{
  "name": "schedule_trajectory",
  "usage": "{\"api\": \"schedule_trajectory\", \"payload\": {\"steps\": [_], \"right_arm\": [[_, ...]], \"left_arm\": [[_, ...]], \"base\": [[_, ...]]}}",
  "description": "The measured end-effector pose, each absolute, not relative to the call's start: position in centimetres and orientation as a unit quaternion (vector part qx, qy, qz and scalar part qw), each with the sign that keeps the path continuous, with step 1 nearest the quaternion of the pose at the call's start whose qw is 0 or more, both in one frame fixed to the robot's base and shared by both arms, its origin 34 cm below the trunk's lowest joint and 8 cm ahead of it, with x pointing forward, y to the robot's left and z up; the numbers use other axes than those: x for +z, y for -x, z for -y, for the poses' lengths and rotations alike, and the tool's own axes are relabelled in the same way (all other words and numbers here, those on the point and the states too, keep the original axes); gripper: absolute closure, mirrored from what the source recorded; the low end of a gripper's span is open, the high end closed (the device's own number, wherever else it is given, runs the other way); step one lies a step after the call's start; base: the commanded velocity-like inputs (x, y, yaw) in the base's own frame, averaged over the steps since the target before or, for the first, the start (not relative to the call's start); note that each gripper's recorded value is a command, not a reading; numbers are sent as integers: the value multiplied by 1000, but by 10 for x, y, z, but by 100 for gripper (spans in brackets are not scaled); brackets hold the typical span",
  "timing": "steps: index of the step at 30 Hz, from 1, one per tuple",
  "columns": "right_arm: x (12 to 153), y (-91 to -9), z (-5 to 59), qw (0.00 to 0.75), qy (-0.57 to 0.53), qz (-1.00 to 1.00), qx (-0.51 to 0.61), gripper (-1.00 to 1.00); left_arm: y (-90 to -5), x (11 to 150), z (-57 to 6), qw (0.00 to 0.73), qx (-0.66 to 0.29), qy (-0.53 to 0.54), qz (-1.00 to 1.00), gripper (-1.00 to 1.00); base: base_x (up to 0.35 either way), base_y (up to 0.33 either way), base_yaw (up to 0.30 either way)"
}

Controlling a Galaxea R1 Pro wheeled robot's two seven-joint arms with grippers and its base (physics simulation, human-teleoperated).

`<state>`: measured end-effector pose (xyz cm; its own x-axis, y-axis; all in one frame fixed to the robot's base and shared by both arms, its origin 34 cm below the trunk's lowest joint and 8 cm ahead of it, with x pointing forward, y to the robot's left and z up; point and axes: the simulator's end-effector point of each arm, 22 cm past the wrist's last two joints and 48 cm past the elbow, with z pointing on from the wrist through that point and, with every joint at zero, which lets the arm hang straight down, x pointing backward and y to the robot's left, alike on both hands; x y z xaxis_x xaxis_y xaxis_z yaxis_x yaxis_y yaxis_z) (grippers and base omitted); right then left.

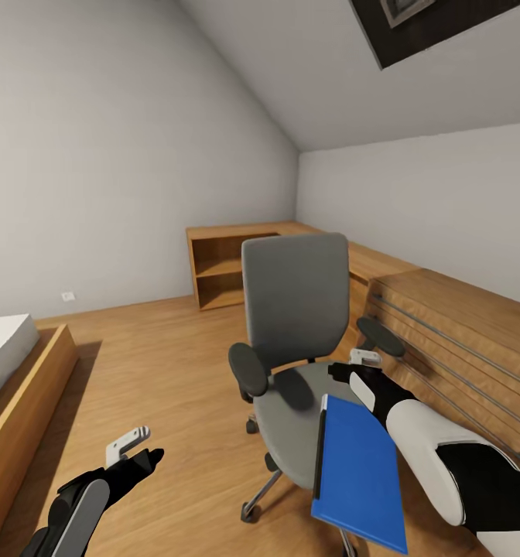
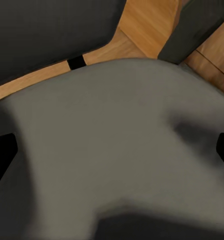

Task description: In the bedroom, organize the workspace by keeping the computer under the desk, ensuring the monitor is on the desk, placing the keyboard on the desk next to the monitor, placing the mouse on the desk next to the keyboard, moving the folder from the swivel chair onto the desk next to the mouse, stacking the notebook on top of the folder with the pen on top of the notebook, and positioning the swivel chair next to the desk.

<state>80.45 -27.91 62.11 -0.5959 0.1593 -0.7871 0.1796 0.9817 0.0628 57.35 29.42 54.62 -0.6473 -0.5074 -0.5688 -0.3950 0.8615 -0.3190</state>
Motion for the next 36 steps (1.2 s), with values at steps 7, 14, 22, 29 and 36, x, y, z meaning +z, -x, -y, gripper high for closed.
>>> {"api": "schedule_trajectory", "payload": {"steps": [7,14,22,29,36], "right_arm": [[641,-811,277,458,-94,-884,-8,-100],[658,-812,274,483,-92,-871,-2,-100],[675,-799,264,512,-82,-855,11,-100],[687,-776,253,522,-70,-849,23,-100],[696,-758,246,531,-65,-844,33,-100]], "left_arm": [[-575,551,-294,343,-85,249,-902,-100],[-576,556,-294,348,-86,249,-900,-100],[-577,562,-294,354,-87,248,-897,-100],[-577,566,-294,357,-88,248,-896,-100],[-577,566,-294,358,-89,248,-896,-100]], "base": [[0,0,0],[0,0,0],[0,0,0],[0,0,0],[0,0,0]]}}
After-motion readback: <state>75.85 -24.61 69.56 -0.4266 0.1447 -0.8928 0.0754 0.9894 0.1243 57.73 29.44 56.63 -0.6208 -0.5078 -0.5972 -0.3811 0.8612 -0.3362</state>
